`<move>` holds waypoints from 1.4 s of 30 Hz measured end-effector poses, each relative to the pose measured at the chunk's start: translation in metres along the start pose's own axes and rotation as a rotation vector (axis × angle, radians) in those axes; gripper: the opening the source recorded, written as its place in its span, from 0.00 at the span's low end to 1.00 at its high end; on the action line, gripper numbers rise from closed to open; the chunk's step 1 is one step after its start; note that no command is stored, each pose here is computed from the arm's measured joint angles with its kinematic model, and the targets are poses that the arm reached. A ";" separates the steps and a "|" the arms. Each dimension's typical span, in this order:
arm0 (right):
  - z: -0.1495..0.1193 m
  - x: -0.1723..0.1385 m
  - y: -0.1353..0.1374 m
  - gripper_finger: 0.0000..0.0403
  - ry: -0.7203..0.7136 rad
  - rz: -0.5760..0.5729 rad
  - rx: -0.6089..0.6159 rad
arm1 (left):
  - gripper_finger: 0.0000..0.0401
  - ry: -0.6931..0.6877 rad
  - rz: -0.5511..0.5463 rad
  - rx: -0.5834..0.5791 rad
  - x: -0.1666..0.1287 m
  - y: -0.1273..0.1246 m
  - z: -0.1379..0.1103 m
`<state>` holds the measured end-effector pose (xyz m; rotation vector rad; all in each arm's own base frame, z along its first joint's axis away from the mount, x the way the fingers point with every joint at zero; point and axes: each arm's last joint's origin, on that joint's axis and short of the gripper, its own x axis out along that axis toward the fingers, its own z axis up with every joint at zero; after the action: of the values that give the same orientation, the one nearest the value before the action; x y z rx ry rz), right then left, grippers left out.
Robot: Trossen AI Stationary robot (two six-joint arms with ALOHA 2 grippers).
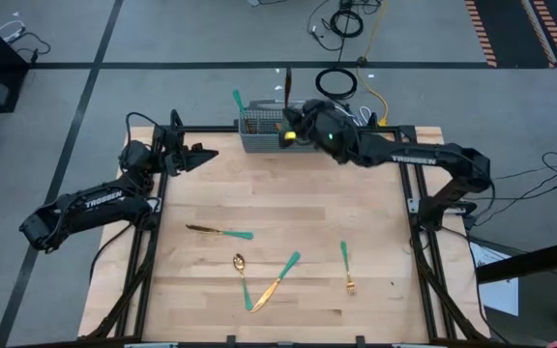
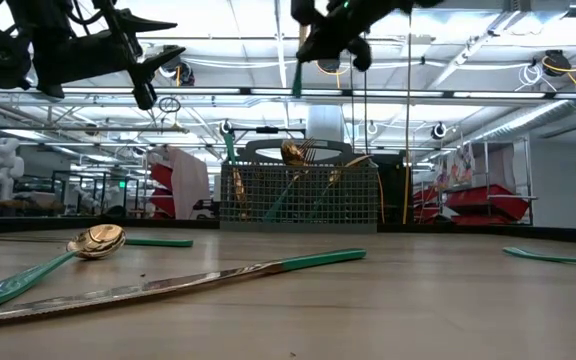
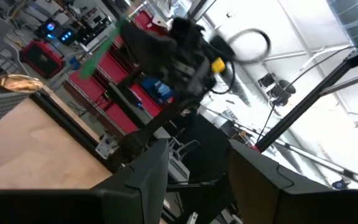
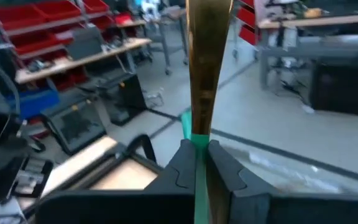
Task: Sort silverware
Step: Put the green knife into the gray silverware organizer
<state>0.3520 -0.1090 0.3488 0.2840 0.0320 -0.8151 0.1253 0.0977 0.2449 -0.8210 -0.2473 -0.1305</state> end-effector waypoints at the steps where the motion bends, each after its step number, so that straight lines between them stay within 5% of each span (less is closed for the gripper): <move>1: -0.001 0.009 -0.004 0.00 -0.010 0.017 -0.004 | 0.42 -0.003 0.001 0.006 0.000 0.000 0.000; 6: -0.018 0.056 -0.019 0.00 -0.084 0.146 0.030 | 0.42 -0.016 0.012 0.011 0.000 0.001 0.000; 16: -0.080 0.126 -0.043 0.00 -0.086 0.214 0.125 | 0.42 -0.018 0.014 0.008 0.000 0.001 0.000; 24: -0.078 0.169 -0.024 0.00 -0.033 0.275 0.046 | 0.42 -0.012 0.025 -0.005 0.000 0.002 0.000; 36: -0.101 0.172 -0.027 0.01 0.228 0.174 -0.151 | 0.42 -0.012 0.025 -0.003 0.000 0.002 0.000; 42: -0.095 0.169 -0.026 0.20 0.229 0.181 -0.140 | 0.42 -0.012 0.024 -0.002 0.000 0.002 0.000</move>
<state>0.4569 -0.2212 0.2278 0.2428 0.2729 -0.5941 0.1258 0.0988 0.2432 -0.8266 -0.2486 -0.1032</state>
